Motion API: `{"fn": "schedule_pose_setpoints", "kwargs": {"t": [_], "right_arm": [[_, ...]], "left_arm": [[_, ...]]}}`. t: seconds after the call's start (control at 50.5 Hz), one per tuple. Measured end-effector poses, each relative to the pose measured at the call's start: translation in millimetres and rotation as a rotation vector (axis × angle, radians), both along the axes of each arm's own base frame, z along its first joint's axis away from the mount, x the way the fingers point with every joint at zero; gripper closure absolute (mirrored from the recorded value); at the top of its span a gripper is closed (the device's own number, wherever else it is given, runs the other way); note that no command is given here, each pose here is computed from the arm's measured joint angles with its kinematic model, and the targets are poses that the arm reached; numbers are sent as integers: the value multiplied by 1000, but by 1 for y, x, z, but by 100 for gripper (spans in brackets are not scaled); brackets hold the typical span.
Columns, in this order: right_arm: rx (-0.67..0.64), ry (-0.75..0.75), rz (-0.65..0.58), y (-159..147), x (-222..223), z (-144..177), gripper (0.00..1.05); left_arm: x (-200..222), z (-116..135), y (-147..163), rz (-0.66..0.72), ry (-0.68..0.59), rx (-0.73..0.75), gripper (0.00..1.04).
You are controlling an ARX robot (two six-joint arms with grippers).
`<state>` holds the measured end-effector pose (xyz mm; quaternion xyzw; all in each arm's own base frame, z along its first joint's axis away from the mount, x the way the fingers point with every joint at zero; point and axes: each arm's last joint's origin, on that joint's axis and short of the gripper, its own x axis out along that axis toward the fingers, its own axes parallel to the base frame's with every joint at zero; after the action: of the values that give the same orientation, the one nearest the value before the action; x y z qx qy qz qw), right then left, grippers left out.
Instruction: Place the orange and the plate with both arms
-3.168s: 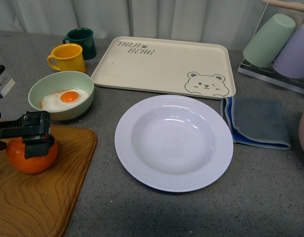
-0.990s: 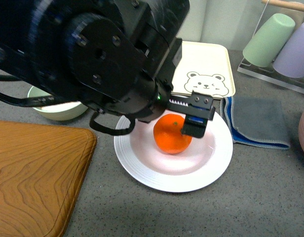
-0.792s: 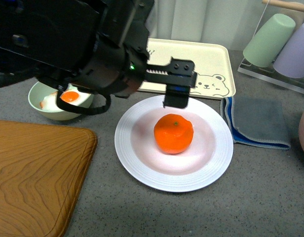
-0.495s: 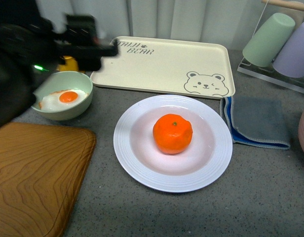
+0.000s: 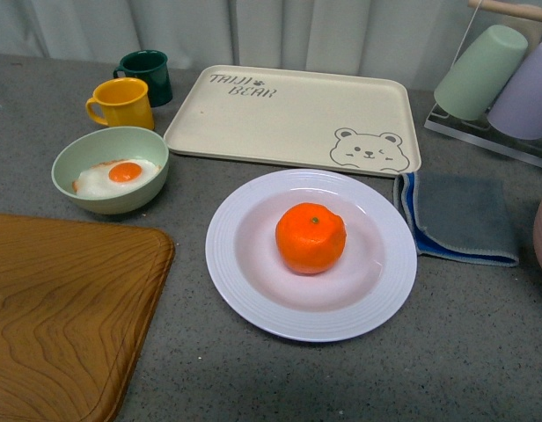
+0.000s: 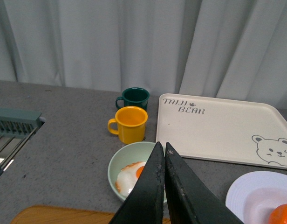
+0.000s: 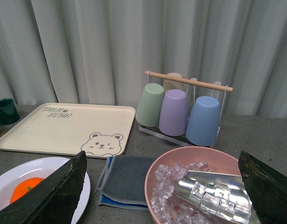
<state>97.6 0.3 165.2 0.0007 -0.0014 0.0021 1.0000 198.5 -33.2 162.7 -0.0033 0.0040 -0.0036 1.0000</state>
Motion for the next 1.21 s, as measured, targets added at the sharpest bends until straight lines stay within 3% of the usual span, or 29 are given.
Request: {"fn": "schedule_pose_setpoints", "kwargs": {"t": [0.515,1.208], "right_arm": [[0,0,0,0,0,0,9],[0,0,0,0,0,0,9]], "left_arm": [[-50,0,32,9,4,-1,101],[-77,11,33,6,-31,-1,101]]}}
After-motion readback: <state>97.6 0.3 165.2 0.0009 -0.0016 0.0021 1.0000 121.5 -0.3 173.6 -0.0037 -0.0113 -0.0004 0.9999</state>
